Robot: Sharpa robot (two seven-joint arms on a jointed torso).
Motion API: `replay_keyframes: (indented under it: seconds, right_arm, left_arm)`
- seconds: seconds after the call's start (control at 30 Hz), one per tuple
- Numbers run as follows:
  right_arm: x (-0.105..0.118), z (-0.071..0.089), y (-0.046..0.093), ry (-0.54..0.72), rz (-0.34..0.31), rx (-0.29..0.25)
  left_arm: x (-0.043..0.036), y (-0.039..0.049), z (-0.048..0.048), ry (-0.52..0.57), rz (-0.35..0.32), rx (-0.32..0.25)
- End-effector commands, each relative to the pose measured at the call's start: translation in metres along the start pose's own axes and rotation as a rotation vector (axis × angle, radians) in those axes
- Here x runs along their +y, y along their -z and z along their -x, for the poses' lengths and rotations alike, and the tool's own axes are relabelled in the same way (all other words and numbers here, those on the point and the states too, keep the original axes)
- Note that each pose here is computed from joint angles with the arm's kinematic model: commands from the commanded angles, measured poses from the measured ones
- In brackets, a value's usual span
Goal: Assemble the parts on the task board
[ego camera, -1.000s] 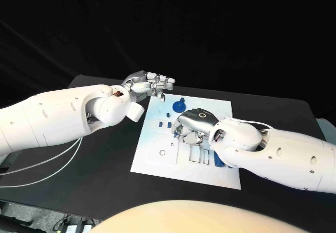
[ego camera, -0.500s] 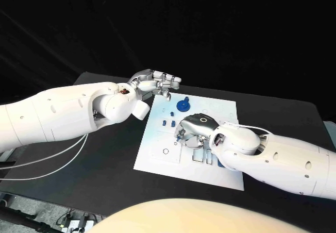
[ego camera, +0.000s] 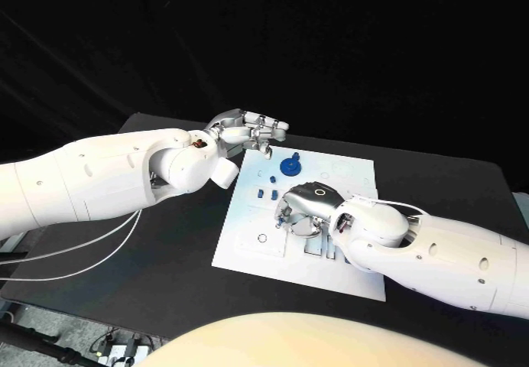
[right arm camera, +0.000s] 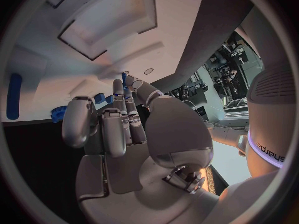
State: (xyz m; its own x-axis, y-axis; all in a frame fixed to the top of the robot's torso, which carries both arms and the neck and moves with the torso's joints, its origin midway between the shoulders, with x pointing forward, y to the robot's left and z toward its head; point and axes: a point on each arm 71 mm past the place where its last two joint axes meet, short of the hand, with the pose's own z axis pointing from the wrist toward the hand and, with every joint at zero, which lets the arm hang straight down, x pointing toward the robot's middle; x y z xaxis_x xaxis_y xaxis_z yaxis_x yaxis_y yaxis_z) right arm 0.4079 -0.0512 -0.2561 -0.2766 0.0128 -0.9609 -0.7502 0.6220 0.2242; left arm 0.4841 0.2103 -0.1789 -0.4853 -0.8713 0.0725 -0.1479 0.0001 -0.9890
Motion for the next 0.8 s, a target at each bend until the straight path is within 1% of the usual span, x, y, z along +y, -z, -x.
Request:
replay_keyframes:
  seconds: [0.03, 0.8]
  right_arm:
    - [0.0016, -0.0015, 0.0000, 0.005, 0.008, 0.011]
    - [0.0018, -0.0051, -0.0045, 0.010, 0.005, 0.028]
  left_arm:
    - [-0.0008, -0.0004, -0.0029, 0.005, -0.005, 0.022]
    - [-0.0004, -0.0002, -0.0032, 0.005, 0.002, 0.026]
